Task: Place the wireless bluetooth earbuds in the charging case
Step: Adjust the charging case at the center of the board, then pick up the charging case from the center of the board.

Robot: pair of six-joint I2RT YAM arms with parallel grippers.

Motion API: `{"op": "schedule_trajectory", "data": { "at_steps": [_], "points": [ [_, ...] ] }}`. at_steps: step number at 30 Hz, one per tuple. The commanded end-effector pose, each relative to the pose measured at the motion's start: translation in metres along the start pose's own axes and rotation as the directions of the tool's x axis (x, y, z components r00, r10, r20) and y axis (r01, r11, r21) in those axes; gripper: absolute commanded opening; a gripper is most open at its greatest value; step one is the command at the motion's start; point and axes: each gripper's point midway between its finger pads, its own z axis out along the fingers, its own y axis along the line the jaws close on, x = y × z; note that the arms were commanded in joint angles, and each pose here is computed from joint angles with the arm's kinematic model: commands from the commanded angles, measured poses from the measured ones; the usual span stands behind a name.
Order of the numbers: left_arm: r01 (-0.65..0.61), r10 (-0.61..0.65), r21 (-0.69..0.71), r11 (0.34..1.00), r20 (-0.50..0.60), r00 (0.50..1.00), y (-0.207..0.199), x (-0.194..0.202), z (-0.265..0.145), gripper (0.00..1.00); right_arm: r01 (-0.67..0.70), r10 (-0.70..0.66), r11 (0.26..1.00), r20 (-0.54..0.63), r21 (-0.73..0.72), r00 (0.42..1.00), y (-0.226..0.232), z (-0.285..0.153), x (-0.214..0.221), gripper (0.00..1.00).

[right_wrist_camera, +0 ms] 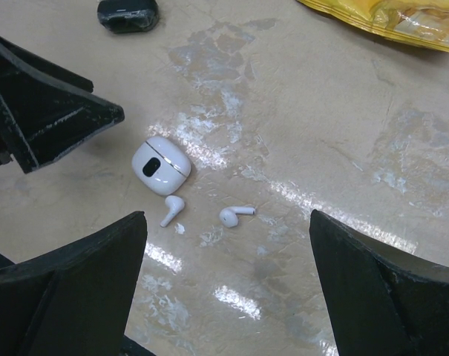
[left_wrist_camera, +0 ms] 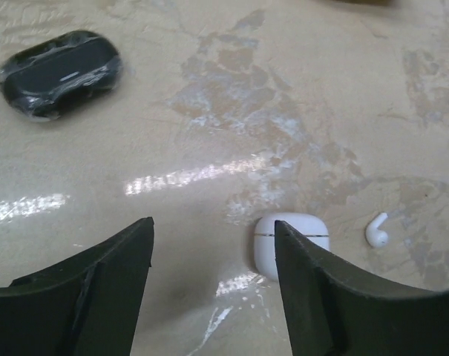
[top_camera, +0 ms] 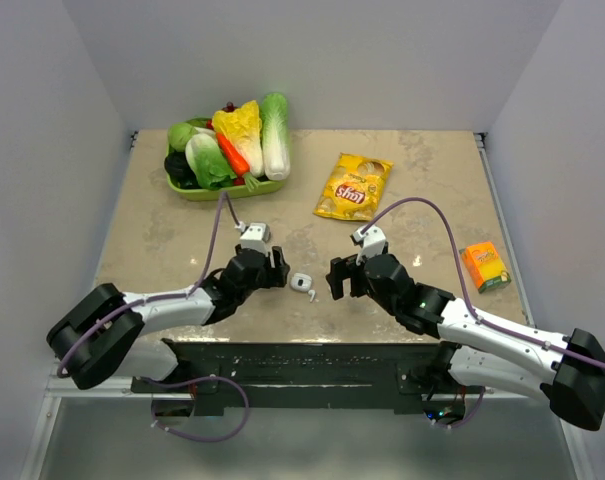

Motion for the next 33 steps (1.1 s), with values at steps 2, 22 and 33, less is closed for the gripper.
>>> {"op": "schedule_trajectory", "data": {
  "at_steps": [2, 22, 33],
  "points": [
    [-0.203, 0.203, 0.066, 0.977, 0.001, 0.979, -0.034, -0.007, -0.006, 0.75, -0.017, 0.017, 1.000, 0.045, 0.001, 0.999, 0.001, -0.001, -0.010, 0.94],
    [-0.343, 0.366, 0.181, 0.922, -0.115, 0.923, -0.072, 0.016, 0.023, 0.98, -0.051, 0.052, 0.999, 0.103, -0.016, 0.993, -0.002, -0.015, -0.021, 0.94],
    [-0.325, 0.352, 0.168, 0.931, -0.169, 0.921, -0.059, 0.040, 0.025, 0.81, -0.066, 0.066, 0.998, 0.121, -0.003, 0.990, -0.007, -0.020, -0.023, 0.94]
  ]
}}
